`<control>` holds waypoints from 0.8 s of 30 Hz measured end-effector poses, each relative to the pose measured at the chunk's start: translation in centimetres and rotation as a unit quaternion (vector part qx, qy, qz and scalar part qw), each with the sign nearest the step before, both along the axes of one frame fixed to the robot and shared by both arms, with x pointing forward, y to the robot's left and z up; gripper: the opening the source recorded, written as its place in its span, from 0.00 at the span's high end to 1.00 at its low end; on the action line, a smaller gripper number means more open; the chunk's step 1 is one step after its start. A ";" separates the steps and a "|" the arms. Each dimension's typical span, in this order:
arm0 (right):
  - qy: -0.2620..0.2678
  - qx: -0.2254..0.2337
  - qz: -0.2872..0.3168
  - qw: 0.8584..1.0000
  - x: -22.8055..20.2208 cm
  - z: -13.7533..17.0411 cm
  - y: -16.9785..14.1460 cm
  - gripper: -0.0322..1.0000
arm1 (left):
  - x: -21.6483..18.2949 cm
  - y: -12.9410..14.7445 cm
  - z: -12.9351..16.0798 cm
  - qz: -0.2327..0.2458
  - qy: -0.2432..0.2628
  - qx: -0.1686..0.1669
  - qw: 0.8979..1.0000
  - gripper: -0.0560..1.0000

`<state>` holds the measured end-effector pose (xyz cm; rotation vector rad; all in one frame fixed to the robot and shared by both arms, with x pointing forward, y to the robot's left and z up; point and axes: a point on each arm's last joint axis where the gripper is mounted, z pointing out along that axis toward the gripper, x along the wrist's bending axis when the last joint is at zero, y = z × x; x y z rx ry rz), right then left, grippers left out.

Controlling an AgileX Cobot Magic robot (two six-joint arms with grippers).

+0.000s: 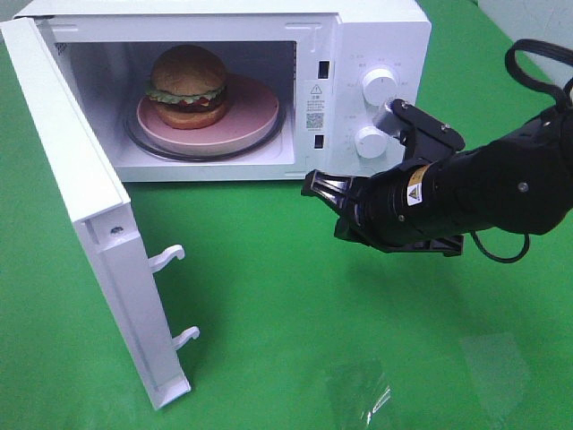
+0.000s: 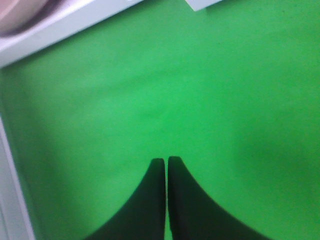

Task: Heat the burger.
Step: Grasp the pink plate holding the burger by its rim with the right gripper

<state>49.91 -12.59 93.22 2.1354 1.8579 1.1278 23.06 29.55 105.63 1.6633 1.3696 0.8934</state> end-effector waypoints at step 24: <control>0.029 -0.298 0.315 0.901 0.8 3.6 -0.1 0.95 | 0.0 0.0 0.0 0.000 0.000 0.000 1.000 0.04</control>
